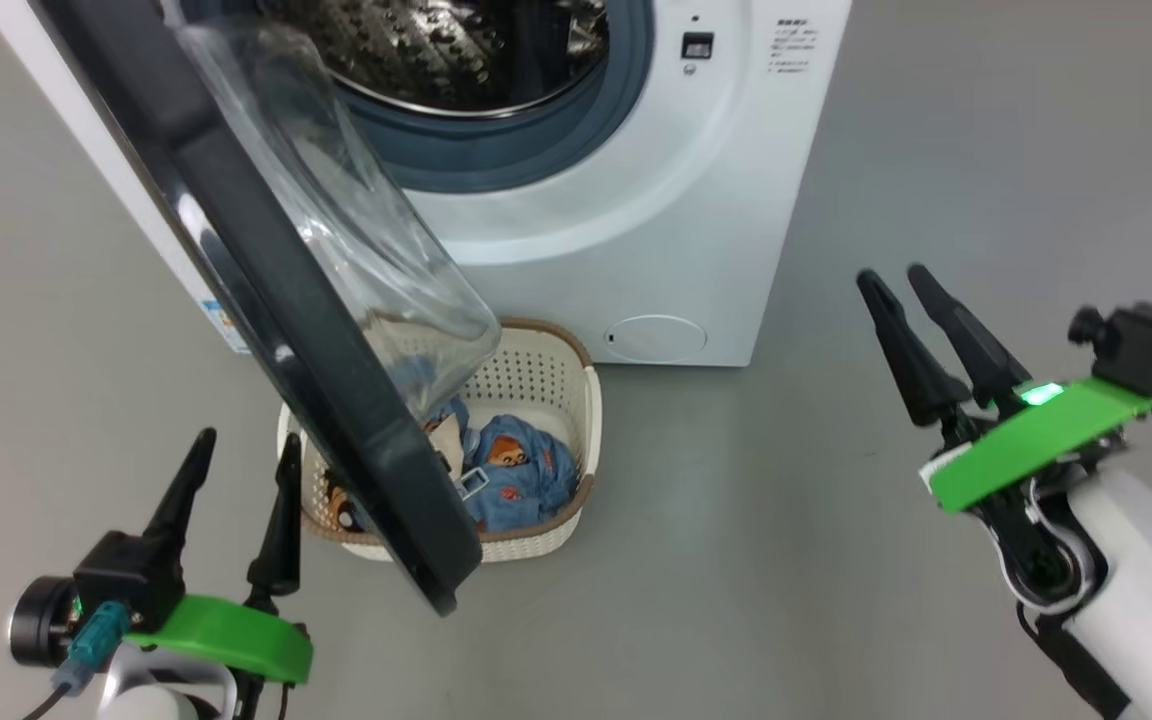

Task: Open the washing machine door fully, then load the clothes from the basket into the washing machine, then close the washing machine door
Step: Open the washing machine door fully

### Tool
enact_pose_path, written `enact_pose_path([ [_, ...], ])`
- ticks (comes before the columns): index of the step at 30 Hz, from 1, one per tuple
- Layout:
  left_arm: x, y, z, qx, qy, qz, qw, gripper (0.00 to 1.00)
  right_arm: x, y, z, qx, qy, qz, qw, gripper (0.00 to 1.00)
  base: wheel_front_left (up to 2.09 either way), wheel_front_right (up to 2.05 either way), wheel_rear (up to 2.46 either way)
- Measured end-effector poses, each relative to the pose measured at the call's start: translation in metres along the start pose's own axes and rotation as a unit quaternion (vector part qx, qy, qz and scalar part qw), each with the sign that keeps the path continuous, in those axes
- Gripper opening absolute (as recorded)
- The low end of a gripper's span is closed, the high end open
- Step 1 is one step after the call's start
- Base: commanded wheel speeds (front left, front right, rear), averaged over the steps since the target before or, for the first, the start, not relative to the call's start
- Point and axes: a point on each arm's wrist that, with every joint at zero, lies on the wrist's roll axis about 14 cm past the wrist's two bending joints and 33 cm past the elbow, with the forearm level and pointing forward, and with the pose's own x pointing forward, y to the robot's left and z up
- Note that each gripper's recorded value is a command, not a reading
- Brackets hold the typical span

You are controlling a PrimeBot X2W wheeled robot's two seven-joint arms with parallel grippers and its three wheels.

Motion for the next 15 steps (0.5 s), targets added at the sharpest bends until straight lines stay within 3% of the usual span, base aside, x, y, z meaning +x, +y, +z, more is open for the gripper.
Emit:
enact_pose_path([
  [15, -0.017, -0.003, 0.005, -0.003, -0.008, -0.004, 1.000, 1.00, -0.086, -0.026, 0.014, -0.095, -0.058, -0.097, 0.989, 1.00, 0.00, 0.00, 0.00],
])
